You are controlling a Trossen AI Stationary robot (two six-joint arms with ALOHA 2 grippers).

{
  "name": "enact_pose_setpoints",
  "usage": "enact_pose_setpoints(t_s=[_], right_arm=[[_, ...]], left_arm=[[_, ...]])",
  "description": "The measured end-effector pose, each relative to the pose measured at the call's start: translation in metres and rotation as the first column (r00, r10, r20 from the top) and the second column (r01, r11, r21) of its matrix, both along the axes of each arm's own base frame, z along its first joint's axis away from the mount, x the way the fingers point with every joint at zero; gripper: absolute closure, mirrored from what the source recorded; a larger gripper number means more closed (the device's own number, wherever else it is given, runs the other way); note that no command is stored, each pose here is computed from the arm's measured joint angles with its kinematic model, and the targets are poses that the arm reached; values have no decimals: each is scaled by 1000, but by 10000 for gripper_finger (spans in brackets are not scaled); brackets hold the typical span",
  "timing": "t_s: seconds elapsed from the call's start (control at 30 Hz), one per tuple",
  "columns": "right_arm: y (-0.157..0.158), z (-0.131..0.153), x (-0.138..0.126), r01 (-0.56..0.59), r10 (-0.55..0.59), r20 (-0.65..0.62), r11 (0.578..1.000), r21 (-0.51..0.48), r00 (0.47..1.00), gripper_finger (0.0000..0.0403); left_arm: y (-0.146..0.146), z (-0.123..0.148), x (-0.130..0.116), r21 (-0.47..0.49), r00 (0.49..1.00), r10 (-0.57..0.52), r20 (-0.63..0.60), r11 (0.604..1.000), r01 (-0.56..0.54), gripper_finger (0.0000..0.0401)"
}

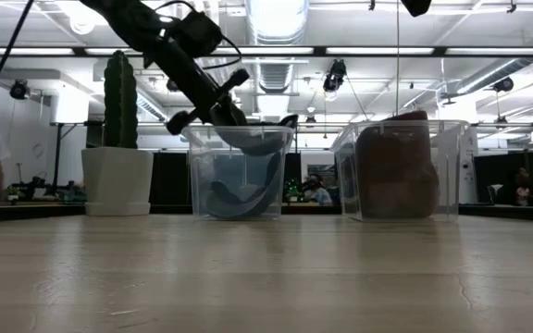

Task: Pick & Place hat
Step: Put the black cap into the left transparent bin

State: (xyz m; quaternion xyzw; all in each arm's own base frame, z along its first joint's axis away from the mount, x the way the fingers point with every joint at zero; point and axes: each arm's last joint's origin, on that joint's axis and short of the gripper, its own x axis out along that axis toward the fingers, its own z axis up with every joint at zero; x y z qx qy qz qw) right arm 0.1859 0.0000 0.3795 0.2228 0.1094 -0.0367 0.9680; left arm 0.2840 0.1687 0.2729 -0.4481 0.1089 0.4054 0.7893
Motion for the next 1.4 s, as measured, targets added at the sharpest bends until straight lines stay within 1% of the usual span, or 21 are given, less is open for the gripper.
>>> enact_pose_setpoints(t_s=[0.13,0.33,0.6,0.73,1.0,1.13,1.27,1.4], right_arm=[[0,0,0,0,0,-1,1000,0,1000,333],[0,0,0,0,0,-1,1000,-1,1000,328],[0,0,0,0,0,-1,1000,0,1000,336],[0,0,0,1,-1,-1,1000,1,1000,339],[0,0,0,1,-1,-1,1000,4,1000,339],[0,0,0,1,-1,0,1000,4,1000,339],[0,0,0,1,-1,0,1000,4,1000,339],[0,0,0,1,-1,0,1000,5,1000,339]], left_arm=[[-1,4,-2,22,1000,-12,-3,1000,12,376],[-2,8,-4,30,1000,-14,7,999,14,375],[-3,7,-4,28,1000,-19,-4,999,19,374],[-3,7,-4,61,998,-56,-34,996,58,373],[-4,7,-3,71,993,-107,-47,991,110,373],[-5,7,-3,66,993,-113,-43,991,115,373],[-5,7,-3,37,996,-89,-17,995,89,373],[-5,7,-3,32,996,-85,-12,996,85,373]])
